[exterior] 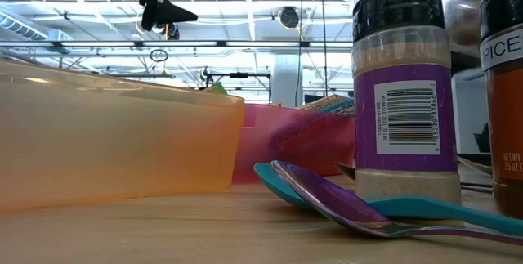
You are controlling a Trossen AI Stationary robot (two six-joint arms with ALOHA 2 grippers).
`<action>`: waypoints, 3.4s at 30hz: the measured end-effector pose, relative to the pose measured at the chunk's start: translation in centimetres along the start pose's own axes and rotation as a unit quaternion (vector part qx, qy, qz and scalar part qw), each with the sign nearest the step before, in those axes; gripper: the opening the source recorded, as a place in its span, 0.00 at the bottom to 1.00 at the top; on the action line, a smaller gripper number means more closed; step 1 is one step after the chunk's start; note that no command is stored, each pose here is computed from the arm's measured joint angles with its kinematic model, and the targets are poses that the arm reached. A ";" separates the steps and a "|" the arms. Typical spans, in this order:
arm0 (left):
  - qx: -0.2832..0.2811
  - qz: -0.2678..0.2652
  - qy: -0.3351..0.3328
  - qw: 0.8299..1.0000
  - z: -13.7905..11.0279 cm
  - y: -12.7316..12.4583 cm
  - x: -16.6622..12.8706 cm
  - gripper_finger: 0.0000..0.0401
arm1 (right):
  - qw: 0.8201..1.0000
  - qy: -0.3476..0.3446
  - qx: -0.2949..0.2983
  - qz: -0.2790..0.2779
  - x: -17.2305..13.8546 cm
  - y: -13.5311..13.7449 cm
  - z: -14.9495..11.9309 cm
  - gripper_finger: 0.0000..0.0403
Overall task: Pick & Place Food Item
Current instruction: Put the brown seasoning bottle into the green bin
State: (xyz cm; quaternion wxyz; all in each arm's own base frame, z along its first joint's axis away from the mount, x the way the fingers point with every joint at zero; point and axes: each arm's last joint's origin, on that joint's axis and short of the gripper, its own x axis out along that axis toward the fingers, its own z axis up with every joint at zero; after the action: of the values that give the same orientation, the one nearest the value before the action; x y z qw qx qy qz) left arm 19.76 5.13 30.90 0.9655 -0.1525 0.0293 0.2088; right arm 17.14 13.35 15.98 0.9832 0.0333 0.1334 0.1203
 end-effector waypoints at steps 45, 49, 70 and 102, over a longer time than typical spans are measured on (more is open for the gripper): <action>0.164 -0.149 0.352 0.909 -0.8 -8.7 13.8 0.81 | 0.959 0.073 0.083 -0.261 -2.4 -10.7 -5.9 0.56; 0.162 -0.148 0.352 0.910 -0.8 -8.7 13.8 0.81 | 0.957 0.071 0.101 -0.262 -2.6 -10.8 -6.1 0.56; 0.153 -0.144 0.350 0.913 -0.7 -8.7 13.9 0.81 | 0.958 0.149 0.119 -0.214 -2.9 -10.5 -7.4 0.61; 0.153 -0.144 0.351 0.912 -0.7 -8.7 13.8 0.81 | 0.965 0.212 0.048 -0.145 -0.5 -9.3 -4.3 0.79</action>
State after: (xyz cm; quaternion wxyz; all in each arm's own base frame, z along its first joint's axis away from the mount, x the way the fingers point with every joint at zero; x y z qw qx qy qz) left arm 35.97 2.84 30.98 0.9241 -0.0695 0.3757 -0.0068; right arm 17.65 4.34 11.01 0.9364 0.0349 0.3481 -0.0257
